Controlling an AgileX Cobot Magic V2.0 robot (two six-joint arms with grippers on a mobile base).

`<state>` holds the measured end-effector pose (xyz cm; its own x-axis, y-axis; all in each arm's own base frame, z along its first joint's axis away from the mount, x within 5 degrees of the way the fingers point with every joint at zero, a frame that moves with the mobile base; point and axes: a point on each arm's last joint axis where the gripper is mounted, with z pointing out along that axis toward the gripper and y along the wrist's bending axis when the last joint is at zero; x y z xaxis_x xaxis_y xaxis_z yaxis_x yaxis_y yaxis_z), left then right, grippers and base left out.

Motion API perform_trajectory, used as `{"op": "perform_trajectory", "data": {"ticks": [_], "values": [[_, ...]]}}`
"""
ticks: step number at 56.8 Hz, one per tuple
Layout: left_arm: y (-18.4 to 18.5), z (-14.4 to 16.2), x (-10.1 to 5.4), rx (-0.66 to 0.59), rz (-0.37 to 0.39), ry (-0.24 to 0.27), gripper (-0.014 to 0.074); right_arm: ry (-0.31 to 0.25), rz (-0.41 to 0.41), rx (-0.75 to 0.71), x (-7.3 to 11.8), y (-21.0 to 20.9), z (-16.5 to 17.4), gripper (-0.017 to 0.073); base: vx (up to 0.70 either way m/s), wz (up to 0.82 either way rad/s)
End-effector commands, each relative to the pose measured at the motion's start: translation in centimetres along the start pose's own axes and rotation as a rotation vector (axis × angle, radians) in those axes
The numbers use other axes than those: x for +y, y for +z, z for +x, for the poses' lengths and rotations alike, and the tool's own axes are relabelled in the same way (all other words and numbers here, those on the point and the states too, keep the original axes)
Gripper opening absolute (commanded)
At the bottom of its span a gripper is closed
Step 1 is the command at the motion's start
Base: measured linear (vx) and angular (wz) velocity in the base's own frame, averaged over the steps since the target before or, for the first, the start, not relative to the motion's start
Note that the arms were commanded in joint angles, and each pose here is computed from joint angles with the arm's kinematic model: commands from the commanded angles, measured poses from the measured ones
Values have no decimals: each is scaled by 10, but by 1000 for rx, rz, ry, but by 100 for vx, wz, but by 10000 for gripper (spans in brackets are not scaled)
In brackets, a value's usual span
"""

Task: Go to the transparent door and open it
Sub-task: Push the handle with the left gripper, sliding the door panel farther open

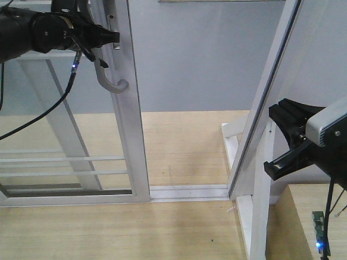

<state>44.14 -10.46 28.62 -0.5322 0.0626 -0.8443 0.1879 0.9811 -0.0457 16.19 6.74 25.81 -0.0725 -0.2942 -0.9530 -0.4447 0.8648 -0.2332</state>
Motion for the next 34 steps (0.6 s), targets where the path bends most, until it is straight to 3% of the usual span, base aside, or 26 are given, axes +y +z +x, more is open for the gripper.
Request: {"op": "perform_trajectory", "data": {"ticks": [1, 27, 34], "values": [[-60, -70, 10, -404, -10, 44, -3, -4, 15, -120, -4, -2, -18, -5, 0, 0], [-84, -77, 64, -402, -136, -2, -3, -3, 15, -122, -4, -2, -19, -5, 0, 0], [-89, -78, 77, -408, -173, 12, -3, -3, 15, -122, -4, -2, -19, -5, 0, 0]]}}
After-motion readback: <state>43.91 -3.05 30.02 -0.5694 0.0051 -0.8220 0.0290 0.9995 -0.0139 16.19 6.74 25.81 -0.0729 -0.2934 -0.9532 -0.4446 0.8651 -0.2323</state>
